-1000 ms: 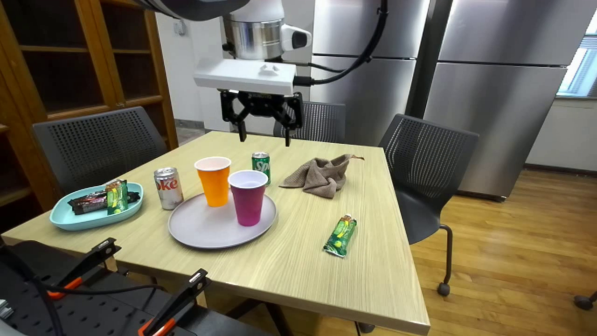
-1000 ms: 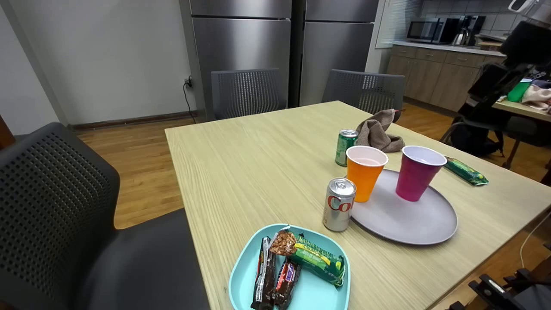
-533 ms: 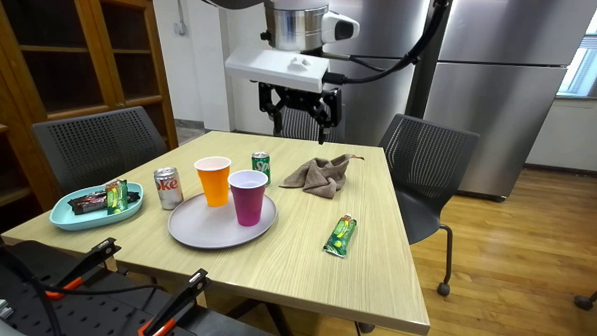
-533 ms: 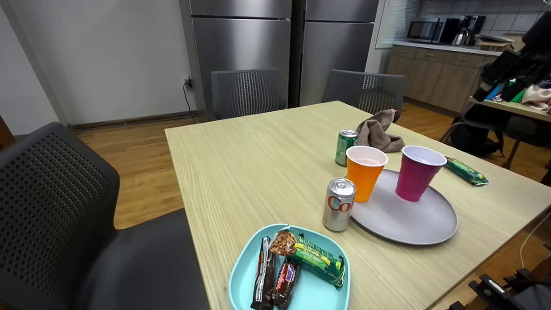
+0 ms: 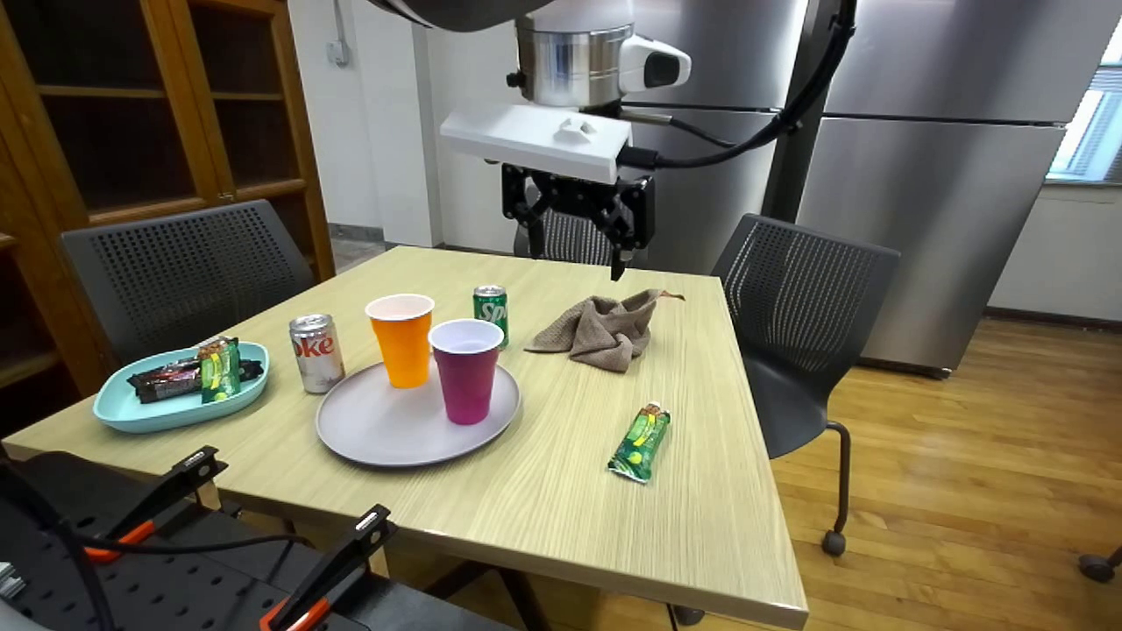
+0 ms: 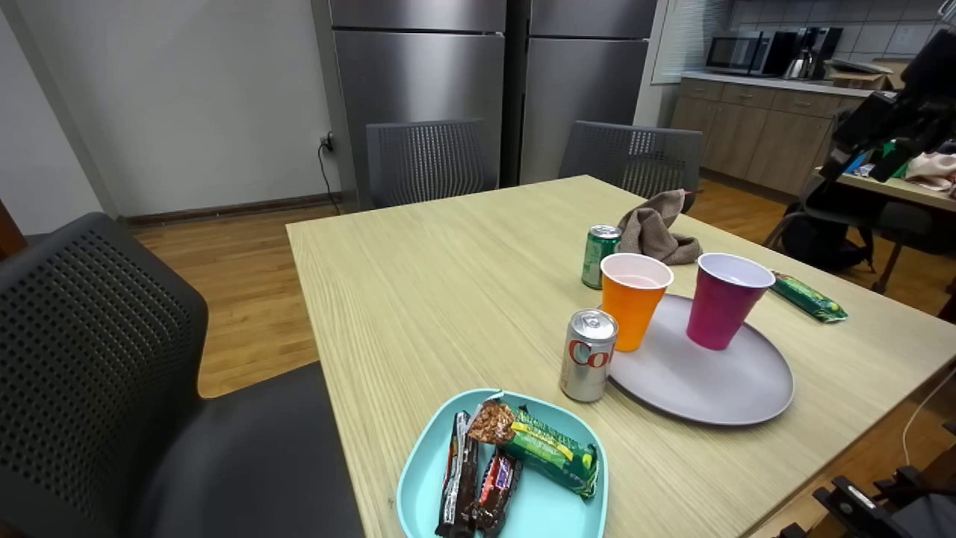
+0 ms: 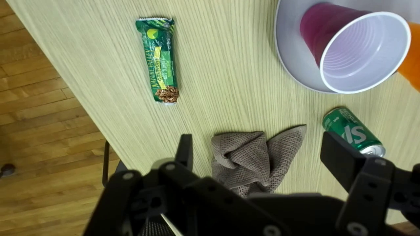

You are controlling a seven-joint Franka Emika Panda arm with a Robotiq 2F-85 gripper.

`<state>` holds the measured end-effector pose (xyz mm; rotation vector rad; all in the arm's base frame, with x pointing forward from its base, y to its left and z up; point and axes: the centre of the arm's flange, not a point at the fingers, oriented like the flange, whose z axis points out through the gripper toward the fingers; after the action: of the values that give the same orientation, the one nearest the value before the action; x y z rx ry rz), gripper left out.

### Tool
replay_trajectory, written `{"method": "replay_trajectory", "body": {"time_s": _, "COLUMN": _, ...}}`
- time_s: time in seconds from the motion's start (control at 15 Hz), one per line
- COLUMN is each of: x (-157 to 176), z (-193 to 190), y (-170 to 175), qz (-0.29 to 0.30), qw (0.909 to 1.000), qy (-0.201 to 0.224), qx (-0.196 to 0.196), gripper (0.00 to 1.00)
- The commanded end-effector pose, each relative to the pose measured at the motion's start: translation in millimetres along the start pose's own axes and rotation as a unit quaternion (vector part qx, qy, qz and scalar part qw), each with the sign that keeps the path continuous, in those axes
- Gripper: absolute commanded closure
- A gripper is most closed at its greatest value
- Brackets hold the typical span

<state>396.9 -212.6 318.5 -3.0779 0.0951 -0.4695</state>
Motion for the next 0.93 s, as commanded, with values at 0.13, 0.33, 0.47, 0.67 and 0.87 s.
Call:
{"method": "replay_trajectory", "body": {"time_s": 0.13, "x": 3, "z": 10, "y": 3, "qz": -0.001, "qw": 0.9999, "qy": -0.011, "qx": -0.007, "gripper": 0.0}}
{"method": "replay_trajectory", "body": {"time_s": 0.33, "x": 11, "z": 31, "y": 9, "qz": 0.012, "qw": 0.9995, "qy": -0.026, "qx": -0.014, "gripper": 0.0}}
{"method": "replay_trajectory", "body": {"time_s": 0.47, "x": 16, "z": 44, "y": 15, "qz": 0.015, "qw": 0.9989, "qy": -0.04, "qx": -0.017, "gripper": 0.0}}
{"method": "replay_trajectory", "body": {"time_s": 0.67, "x": 28, "z": 62, "y": 25, "qz": 0.025, "qw": 0.9982, "qy": -0.05, "qx": -0.021, "gripper": 0.0}}
{"method": "replay_trajectory", "body": {"time_s": 0.87, "x": 42, "z": 82, "y": 35, "qz": 0.037, "qw": 0.9974, "qy": -0.058, "qx": -0.021, "gripper": 0.0}}
